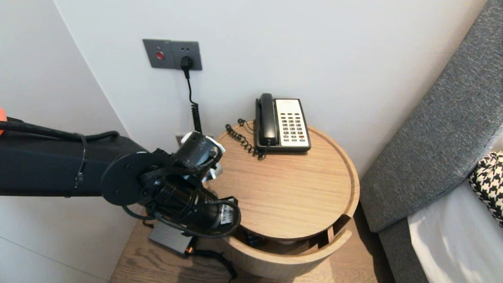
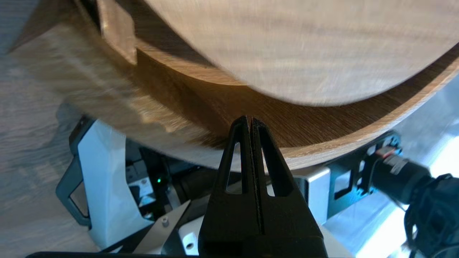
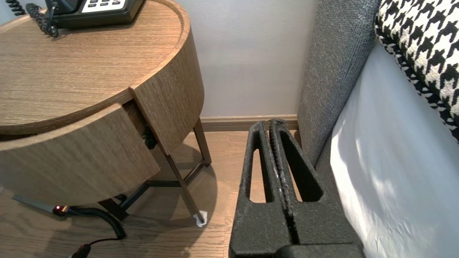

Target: Open the nightstand drawer

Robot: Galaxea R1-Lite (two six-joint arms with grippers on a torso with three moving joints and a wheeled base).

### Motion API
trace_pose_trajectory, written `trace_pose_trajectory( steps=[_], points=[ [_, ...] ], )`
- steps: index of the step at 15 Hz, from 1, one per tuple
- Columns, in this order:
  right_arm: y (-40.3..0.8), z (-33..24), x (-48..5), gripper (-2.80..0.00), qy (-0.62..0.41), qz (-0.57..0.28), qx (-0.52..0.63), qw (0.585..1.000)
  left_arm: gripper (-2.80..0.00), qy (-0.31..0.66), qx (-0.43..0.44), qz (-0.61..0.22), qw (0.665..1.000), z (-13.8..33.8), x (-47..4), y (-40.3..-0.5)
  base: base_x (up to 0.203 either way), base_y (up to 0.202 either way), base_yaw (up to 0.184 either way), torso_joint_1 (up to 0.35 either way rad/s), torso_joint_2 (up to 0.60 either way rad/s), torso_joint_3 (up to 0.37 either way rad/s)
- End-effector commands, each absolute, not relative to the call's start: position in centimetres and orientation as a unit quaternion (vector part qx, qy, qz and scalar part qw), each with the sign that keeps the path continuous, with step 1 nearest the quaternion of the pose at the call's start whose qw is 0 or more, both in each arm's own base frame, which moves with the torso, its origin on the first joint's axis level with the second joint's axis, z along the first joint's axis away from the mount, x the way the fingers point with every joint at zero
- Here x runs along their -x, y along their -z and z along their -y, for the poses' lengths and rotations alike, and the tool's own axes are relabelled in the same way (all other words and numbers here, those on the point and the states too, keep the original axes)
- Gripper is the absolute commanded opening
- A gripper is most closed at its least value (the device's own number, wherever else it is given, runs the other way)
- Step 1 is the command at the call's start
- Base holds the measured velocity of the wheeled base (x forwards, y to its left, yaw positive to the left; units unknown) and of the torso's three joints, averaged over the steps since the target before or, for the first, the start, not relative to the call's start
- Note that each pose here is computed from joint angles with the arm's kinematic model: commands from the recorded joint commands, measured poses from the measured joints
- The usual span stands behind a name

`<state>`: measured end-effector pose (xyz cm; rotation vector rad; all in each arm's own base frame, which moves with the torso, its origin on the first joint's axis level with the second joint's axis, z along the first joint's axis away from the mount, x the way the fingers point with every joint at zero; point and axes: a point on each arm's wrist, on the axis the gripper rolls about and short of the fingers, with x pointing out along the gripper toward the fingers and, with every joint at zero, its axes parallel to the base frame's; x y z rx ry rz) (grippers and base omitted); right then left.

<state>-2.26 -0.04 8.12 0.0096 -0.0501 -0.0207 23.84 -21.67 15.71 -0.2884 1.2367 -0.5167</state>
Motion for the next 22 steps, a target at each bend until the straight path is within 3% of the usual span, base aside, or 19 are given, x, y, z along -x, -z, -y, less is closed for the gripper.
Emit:
trace_pose_trajectory(
  steps=[1,22],
  points=[
    [-7.4,0.0,2.0,-2.80,0.011,0.012,-0.005,1.000,-2.80,0.246,0.128,-0.572,0.772,21.9,-23.0,-15.1,0.000,0.000,0.000,0.000,0.00,0.000],
    [-7.4,0.0,2.0,-2.80,0.011,0.012,-0.005,1.000,-2.80,0.278,0.083,-0.603,0.743,20.6,-16.1,-12.2,0.000,0.000,0.000,0.000,0.00,0.000]
  ],
)
